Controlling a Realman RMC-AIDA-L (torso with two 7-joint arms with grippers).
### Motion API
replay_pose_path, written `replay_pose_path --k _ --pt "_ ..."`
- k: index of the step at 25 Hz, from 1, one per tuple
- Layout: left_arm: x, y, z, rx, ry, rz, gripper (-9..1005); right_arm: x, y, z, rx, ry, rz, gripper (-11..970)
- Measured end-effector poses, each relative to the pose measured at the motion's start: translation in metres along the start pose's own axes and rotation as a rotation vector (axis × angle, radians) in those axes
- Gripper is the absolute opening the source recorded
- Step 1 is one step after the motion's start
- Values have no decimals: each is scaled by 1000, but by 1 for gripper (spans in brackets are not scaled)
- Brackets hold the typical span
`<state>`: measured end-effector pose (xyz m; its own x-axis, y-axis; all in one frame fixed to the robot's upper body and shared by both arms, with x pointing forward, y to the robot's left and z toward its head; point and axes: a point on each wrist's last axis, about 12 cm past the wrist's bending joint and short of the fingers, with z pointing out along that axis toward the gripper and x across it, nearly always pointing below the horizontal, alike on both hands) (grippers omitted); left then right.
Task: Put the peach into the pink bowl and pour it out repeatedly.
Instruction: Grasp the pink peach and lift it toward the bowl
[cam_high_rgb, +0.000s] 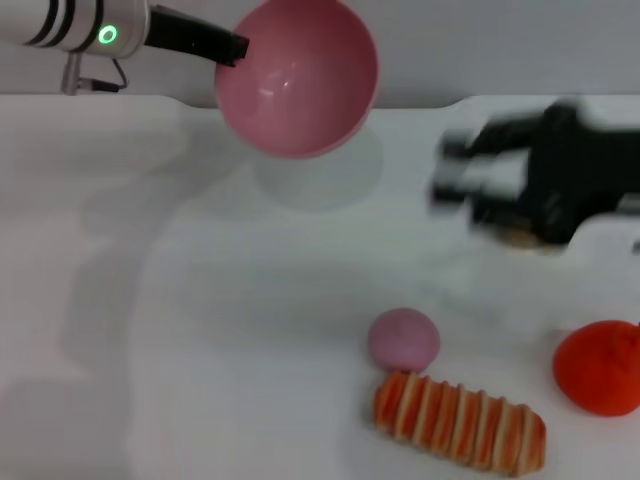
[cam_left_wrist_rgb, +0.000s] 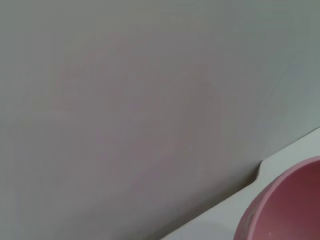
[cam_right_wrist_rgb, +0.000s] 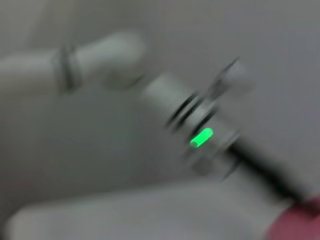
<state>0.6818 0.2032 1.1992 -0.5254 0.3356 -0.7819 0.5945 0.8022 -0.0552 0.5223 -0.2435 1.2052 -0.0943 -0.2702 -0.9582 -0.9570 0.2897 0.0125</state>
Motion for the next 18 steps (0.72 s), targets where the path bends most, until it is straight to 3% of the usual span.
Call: replay_pose_path --k 4,9,18 --pt "9 4 0 -8 13 -9 42 -15 7 30 -112 331 80 376" --pt "12 4 0 -10 16 -8 42 1 -1 68 -55 641 125 376" --pt "18 4 3 -9 25 -14 42 40 -15 114 45 789 166 377"
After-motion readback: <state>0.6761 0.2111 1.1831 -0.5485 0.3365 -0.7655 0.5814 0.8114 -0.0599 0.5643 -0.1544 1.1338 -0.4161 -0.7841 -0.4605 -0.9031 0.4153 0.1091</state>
